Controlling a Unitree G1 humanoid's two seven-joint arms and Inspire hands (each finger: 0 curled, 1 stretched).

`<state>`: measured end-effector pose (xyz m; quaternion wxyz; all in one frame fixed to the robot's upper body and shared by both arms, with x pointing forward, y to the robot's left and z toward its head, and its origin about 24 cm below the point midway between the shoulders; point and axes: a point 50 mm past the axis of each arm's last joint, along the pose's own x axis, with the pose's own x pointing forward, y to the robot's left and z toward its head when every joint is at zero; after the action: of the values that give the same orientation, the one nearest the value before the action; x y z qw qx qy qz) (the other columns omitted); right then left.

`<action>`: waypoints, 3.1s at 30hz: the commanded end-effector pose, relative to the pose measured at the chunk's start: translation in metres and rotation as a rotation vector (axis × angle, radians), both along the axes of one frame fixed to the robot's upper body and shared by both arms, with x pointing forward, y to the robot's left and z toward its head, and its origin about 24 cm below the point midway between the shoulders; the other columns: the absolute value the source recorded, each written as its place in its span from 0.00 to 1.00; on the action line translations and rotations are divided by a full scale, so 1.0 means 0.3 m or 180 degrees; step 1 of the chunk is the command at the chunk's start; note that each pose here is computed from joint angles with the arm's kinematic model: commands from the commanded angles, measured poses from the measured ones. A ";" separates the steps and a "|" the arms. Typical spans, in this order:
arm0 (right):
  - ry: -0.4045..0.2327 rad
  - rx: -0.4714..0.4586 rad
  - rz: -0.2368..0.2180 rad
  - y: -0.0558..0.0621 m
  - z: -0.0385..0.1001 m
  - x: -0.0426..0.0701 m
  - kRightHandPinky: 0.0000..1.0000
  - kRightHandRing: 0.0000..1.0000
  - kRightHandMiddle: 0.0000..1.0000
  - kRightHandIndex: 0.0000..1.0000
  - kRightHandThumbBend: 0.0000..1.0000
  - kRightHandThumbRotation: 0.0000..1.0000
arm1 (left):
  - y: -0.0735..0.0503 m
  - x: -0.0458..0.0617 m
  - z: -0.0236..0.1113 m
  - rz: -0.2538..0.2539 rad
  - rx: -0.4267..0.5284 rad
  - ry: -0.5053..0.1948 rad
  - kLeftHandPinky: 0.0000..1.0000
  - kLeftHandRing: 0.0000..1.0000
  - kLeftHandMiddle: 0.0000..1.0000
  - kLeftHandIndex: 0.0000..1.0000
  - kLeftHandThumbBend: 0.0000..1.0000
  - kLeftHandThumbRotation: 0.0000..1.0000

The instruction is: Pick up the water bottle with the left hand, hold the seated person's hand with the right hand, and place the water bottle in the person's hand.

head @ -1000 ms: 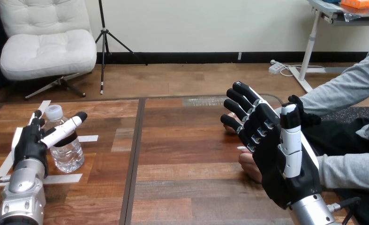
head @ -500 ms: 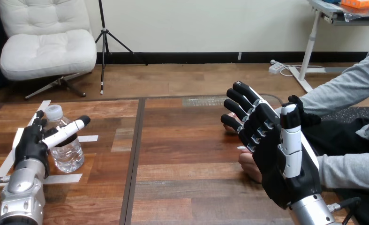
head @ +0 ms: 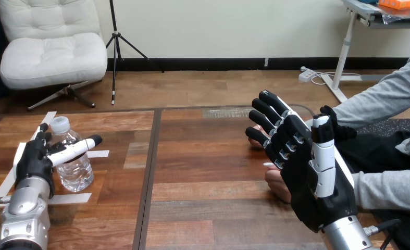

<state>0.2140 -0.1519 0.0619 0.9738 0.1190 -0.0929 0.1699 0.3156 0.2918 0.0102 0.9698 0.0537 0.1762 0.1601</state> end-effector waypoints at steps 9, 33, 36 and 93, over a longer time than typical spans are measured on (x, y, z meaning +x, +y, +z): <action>-0.0315 0.0023 0.0009 0.004 0.068 0.020 0.91 0.94 0.93 0.91 0.76 1.00 | -0.018 0.072 0.089 0.0073 0.0026 -0.0259 1.00 0.99 0.99 0.99 0.84 0.00; -0.0315 0.0028 0.0004 0.003 0.066 0.019 0.91 0.95 0.93 0.91 0.77 1.00 | -0.025 0.075 0.090 0.0338 0.0007 -0.0267 0.83 0.87 0.88 0.85 0.79 0.00; -0.0311 0.0029 0.0003 0.003 0.066 0.019 0.91 0.95 0.93 0.91 0.77 1.00 | -0.023 0.075 0.089 0.0374 -0.0012 -0.0254 0.81 0.85 0.86 0.84 0.78 0.00; -0.0328 0.0041 -0.0004 0.002 0.068 0.018 0.91 0.94 0.93 0.91 0.77 1.00 | -0.021 0.070 0.104 0.0464 0.0395 -0.0199 0.43 0.47 0.51 0.53 0.73 0.00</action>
<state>0.2140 -0.1520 0.0618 0.9739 0.1195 -0.0929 0.1693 0.3193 0.2893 0.0125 0.9457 0.0685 0.1990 0.2477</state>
